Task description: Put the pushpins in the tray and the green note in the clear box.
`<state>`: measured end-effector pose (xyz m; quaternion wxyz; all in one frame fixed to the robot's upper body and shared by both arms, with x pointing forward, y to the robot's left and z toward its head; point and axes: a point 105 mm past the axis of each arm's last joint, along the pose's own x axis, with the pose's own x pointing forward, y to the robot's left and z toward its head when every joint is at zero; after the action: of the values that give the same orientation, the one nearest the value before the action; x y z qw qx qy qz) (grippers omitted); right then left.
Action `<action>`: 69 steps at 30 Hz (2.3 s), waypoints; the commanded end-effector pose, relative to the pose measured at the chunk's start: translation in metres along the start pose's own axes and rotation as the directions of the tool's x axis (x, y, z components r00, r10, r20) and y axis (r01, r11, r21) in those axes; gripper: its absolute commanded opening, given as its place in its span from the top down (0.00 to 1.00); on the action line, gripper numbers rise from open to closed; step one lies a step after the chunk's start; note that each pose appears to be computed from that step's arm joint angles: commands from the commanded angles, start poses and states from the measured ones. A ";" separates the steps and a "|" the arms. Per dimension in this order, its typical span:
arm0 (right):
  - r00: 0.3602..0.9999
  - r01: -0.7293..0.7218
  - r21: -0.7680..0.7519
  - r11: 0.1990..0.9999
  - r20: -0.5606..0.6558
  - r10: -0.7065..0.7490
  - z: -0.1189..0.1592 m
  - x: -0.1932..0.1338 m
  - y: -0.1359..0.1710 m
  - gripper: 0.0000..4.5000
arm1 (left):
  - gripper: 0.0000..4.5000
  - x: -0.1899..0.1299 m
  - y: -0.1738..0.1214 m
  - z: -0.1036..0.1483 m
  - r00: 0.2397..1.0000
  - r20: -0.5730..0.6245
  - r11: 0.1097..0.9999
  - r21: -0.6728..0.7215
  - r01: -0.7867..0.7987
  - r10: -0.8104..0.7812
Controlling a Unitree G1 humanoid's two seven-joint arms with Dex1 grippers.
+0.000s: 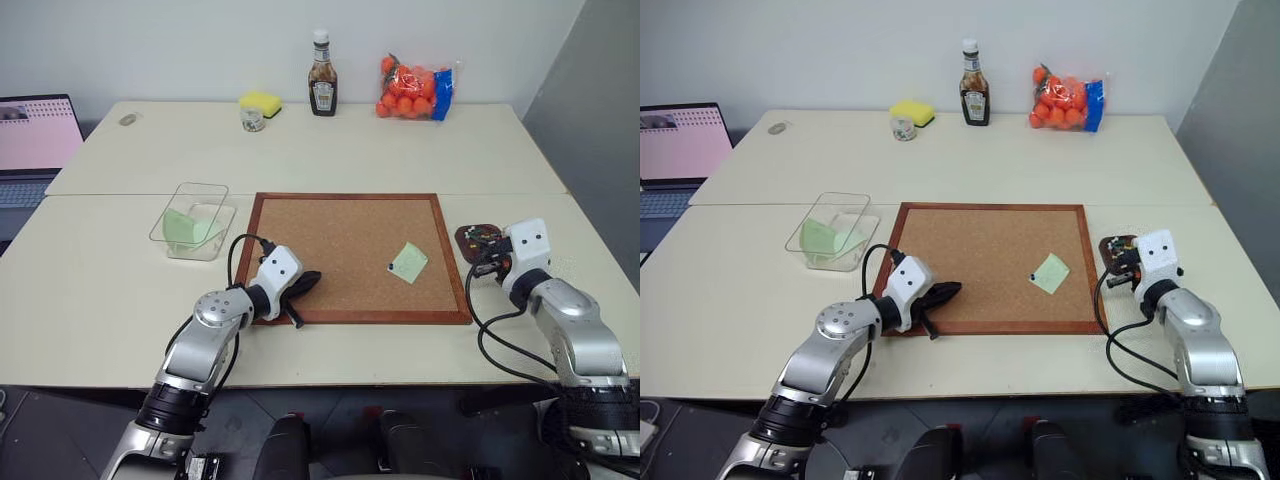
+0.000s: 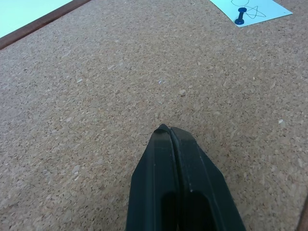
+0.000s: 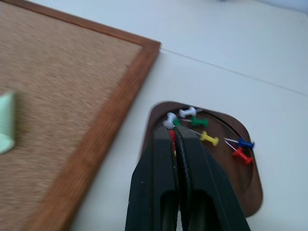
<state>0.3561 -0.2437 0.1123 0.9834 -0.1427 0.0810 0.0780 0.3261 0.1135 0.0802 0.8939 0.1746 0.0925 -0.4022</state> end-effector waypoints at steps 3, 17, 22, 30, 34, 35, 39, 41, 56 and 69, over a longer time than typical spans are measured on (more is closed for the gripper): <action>0.995 0.095 0.008 0.995 0.000 -0.095 0.003 0.005 -0.024 1.00 | 1.00 0.003 -0.009 -0.009 0.999 -0.032 0.999 -0.010 0.031 -0.031; 0.994 0.098 0.071 0.993 0.043 -0.101 0.011 0.002 -0.023 0.35 | 1.00 0.003 -0.009 -0.009 0.999 -0.029 1.000 -0.012 0.028 -0.029; 0.991 0.118 0.073 0.990 0.061 -0.123 0.014 -0.001 -0.025 0.12 | 1.00 0.004 -0.009 -0.008 0.999 -0.025 0.999 -0.009 0.031 -0.031; 0.986 -0.014 0.110 0.994 0.169 -0.004 0.033 -0.024 -0.002 0.00 | 1.00 0.006 -0.005 0.008 0.999 0.023 1.000 0.000 0.028 -0.028; 0.960 -0.215 0.060 0.975 0.195 0.200 0.041 -0.035 0.042 0.00 | 1.00 0.010 -0.005 0.015 0.998 0.046 0.999 -0.008 0.040 -0.039; 0.952 -0.252 0.044 0.967 0.192 0.240 0.042 -0.036 0.052 0.00 | 1.00 0.010 -0.005 0.015 0.998 0.046 0.999 -0.007 0.045 -0.045; 0.903 -0.399 0.005 0.917 0.174 0.392 0.042 -0.036 0.096 0.00 | 1.00 0.014 -0.009 0.015 0.996 0.047 0.997 -0.002 0.076 -0.076; 0.887 -0.436 0.003 0.900 0.170 0.429 0.041 -0.032 0.112 0.00 | 1.00 0.016 -0.010 0.012 0.996 0.034 0.997 0.011 0.078 -0.079; 0.875 -0.473 -0.025 0.881 0.098 0.473 0.027 -0.004 0.133 0.04 | 1.00 0.011 -0.011 0.004 0.997 0.020 0.997 -0.001 0.071 -0.071; 0.882 -0.462 -0.050 0.886 0.081 0.464 0.026 0.009 0.140 0.63 | 1.00 0.010 -0.012 0.004 0.998 0.022 0.998 -0.002 0.065 -0.065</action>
<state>0.3400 -0.1041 0.0861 0.9355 -0.1195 0.0886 0.3205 0.3282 0.0971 0.0811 0.8843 0.1633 0.0842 -0.4292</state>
